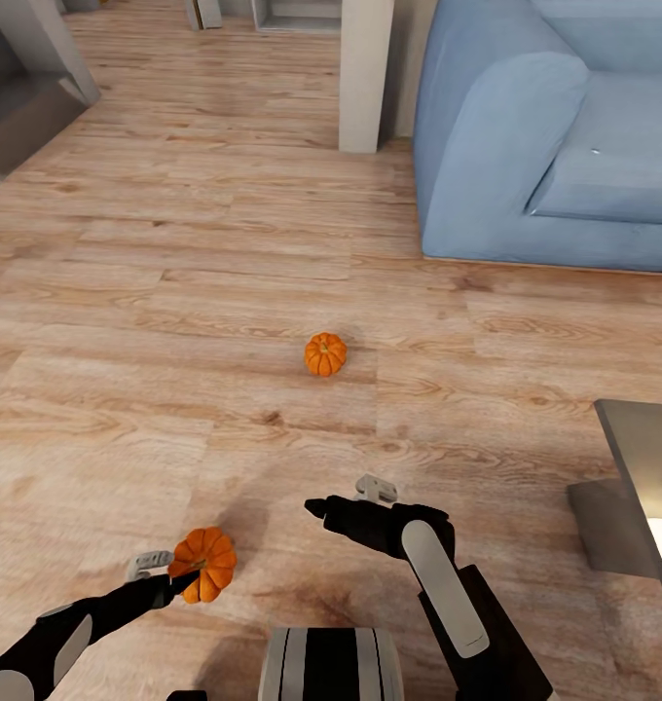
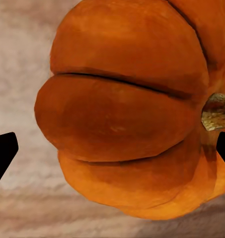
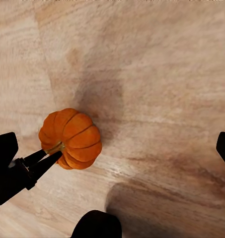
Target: Place each of the two pumpkins and all three candles from the living room inside a cabinet in the living room (use any cabinet), then make sure every cabinet is closed, and position the cauldron so it is next to a table in the living room.
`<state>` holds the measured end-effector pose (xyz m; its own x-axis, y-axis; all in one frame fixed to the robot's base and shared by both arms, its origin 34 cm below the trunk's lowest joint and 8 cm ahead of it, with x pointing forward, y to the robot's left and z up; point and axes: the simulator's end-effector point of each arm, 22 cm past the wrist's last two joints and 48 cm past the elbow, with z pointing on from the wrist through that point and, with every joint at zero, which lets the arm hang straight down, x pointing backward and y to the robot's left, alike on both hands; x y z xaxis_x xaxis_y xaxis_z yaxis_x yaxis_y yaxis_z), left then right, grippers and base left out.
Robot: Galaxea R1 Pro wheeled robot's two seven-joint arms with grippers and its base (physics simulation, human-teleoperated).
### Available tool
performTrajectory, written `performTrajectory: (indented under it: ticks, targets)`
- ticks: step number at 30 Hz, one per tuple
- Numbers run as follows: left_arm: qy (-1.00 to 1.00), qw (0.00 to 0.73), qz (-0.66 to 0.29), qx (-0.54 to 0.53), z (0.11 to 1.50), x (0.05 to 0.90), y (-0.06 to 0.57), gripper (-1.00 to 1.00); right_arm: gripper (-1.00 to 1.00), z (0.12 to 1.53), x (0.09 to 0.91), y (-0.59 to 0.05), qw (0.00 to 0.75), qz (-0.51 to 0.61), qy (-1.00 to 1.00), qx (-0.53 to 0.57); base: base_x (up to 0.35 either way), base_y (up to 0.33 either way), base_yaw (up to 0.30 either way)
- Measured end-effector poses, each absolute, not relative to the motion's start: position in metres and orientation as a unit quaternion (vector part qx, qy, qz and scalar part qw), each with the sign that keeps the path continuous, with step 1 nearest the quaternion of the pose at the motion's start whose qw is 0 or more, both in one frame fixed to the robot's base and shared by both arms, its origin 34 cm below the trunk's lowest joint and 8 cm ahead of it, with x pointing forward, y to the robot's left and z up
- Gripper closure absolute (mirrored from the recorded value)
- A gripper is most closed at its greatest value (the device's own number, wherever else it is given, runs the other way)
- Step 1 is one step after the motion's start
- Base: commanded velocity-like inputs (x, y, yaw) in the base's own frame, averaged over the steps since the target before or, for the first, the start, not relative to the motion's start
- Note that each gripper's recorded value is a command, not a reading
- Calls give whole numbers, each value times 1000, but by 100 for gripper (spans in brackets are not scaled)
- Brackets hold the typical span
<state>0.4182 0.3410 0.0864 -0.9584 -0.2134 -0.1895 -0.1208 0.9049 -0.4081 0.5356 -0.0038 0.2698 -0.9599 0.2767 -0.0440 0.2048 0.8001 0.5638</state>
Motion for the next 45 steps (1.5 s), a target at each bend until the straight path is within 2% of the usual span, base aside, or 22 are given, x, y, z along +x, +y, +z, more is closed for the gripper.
performTrajectory:
  ticks: [12,13,45]
  targets:
    - [968,115,-207,-84,87,418,336,-100,-100,271,536,-1,62,292,946,128,0,-19,0]
    - [968,115,-207,-83,87,418,336,100,-100,271,536,-1,62,292,946,128,0,0,0]
    - [965,125,-214,-87,91,423,339,100,-100,271,536,-1,62,292,946,128,0,0,0]
